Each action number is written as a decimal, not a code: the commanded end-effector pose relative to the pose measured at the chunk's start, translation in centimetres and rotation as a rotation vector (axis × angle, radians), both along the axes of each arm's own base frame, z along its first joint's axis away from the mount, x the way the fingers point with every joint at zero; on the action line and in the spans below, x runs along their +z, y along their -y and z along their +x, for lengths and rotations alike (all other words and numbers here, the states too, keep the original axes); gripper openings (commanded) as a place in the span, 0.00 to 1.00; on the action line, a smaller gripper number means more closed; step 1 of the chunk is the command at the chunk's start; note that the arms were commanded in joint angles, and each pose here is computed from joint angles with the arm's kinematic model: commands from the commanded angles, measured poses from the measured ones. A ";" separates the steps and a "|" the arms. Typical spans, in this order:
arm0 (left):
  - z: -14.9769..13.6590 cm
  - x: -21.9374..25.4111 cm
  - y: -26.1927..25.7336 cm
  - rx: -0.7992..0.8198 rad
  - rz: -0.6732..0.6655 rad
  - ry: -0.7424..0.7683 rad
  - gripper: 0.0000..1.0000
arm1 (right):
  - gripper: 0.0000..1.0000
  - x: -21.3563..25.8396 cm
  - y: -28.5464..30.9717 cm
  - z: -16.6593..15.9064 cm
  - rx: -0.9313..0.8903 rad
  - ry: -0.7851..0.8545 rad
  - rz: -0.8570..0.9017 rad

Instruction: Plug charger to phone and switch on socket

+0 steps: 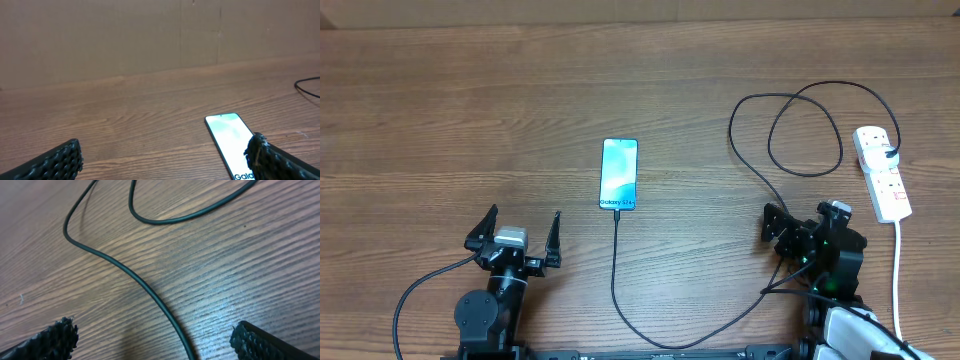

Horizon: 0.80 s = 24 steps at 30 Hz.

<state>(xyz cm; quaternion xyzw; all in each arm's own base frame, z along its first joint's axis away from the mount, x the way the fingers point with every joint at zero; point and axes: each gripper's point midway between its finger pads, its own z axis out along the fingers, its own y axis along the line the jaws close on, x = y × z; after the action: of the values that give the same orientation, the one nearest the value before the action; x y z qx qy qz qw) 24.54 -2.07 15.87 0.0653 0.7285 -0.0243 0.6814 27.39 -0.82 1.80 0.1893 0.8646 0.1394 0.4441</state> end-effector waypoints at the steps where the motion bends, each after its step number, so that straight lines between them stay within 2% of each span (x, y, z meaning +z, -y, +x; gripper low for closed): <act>1: 0.0 0.0 -0.4 0.019 0.023 0.006 1.00 | 1.00 0.2 -0.1 -0.4 0.003 0.015 -0.009; 24: 0.0 0.0 -0.4 0.019 0.023 0.006 1.00 | 1.00 1.8 -2.1 -1.6 0.204 0.061 -0.121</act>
<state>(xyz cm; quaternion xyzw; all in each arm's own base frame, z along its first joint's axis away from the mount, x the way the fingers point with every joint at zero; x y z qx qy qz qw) 24.54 -2.07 15.87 0.0653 0.7285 -0.0243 0.6814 26.03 0.69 3.38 0.1021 0.8722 0.1381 0.4580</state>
